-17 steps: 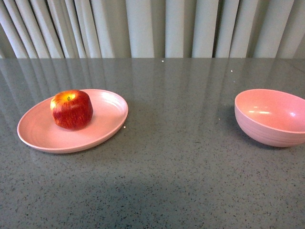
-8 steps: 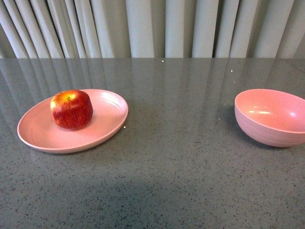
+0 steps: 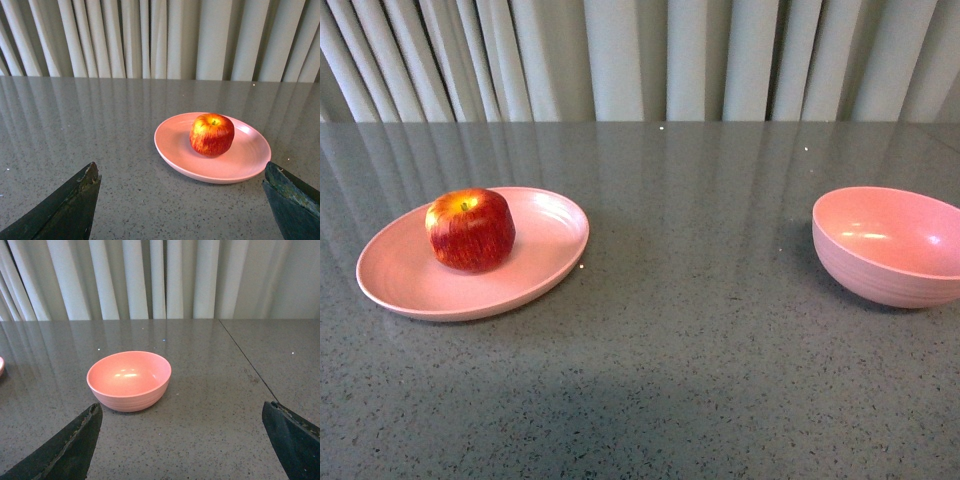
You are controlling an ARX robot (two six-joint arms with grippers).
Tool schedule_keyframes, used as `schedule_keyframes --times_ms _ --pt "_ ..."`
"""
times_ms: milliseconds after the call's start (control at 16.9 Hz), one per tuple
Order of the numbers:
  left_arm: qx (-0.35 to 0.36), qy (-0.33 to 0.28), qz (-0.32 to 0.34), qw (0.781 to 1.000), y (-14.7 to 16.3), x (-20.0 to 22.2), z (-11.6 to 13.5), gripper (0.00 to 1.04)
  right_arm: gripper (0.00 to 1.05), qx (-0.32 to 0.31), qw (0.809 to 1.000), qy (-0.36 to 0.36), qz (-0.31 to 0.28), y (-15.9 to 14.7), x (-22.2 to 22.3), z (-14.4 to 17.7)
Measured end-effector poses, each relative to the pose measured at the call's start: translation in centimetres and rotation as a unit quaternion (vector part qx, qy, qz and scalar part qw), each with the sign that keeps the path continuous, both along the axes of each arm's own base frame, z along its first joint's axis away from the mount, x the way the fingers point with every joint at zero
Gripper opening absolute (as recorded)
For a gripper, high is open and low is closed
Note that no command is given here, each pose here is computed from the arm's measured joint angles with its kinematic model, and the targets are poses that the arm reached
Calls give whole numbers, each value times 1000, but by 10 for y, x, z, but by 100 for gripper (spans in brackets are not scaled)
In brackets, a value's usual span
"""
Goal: Move apple from plate to bowl
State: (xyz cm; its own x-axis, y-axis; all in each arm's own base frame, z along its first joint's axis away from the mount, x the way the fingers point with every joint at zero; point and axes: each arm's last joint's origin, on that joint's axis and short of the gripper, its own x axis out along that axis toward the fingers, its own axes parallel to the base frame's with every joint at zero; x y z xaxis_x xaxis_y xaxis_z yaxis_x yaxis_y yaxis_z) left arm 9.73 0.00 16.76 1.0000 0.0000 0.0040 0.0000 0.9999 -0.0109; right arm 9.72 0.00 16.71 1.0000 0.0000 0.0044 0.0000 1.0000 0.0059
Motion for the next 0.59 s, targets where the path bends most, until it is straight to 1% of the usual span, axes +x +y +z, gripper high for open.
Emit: schedule_keyframes --times_ms 296,414,474,592 --pt "0 0 0 1000 0 0 0 98 98 2 1000 2 -1 0 0 0" --pt "0 0 0 1000 0 0 0 98 98 53 998 14 -21 -1 3 2" --pt "0 0 0 1000 0 0 0 98 98 59 998 -3 -20 -1 6 13" --pt "0 0 0 1000 0 0 0 98 98 60 997 -43 -4 -1 20 46"
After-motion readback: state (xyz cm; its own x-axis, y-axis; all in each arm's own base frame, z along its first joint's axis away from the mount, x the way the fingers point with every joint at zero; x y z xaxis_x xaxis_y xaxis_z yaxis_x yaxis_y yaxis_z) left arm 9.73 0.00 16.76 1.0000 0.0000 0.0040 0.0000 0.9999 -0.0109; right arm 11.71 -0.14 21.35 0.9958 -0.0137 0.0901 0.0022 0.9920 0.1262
